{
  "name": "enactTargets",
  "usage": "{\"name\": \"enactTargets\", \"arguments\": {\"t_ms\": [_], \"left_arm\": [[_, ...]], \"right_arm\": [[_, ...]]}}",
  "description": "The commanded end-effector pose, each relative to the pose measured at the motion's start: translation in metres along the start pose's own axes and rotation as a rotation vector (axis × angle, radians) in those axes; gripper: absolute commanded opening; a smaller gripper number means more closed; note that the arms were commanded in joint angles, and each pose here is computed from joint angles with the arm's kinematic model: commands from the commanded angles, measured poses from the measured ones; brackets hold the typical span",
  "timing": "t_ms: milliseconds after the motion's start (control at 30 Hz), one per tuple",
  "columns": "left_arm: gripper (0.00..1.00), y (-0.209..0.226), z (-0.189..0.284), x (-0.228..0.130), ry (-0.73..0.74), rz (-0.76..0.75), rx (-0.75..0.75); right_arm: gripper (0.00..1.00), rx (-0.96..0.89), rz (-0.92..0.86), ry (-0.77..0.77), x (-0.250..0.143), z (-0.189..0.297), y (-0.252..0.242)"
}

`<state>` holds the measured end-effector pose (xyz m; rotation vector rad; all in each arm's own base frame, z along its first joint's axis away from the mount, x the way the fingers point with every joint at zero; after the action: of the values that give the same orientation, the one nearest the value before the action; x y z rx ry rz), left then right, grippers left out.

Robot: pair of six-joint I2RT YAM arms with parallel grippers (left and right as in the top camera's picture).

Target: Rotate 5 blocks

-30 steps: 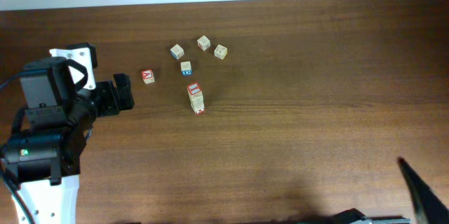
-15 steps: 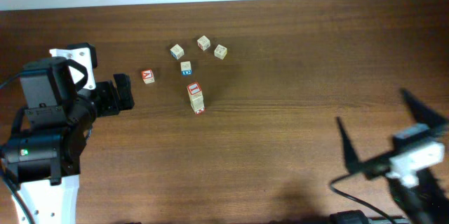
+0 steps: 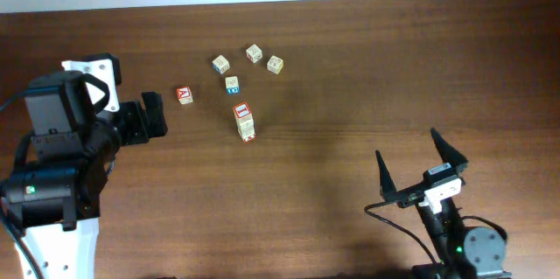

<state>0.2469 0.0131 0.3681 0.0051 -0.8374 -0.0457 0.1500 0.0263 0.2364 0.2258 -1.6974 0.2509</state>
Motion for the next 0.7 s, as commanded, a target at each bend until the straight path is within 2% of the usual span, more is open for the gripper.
{"name": "enactTargets", "arguments": {"t_ms": [0, 233, 667], "left_arm": [[0.99, 0.001, 0.003, 0.001, -0.007, -0.007, 0.011], [0.99, 0.001, 0.003, 0.001, -0.007, -0.007, 0.011], [0.99, 0.001, 0.003, 0.001, -0.007, -0.007, 0.011]], "right_arm": [[0.98, -0.093, -0.111, -0.003, -0.026, 0.005, -0.007], [0.98, -0.141, -0.152, 0.199, -0.072, 0.008, -0.010], [0.98, -0.151, -0.150, 0.195, -0.072, 0.008, -0.010]]}}
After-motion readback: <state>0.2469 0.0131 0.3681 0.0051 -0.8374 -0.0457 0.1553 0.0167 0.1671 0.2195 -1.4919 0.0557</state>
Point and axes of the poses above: each gripper's point midway between its finger pads, its own z axis back along the fingers, its own y axis along the line the jaws close on, x = y × z, the point moved 9 cm from there along z, back along the fingers, and after that the axes turned 9 degrees about -z, right-handed, at the moved point
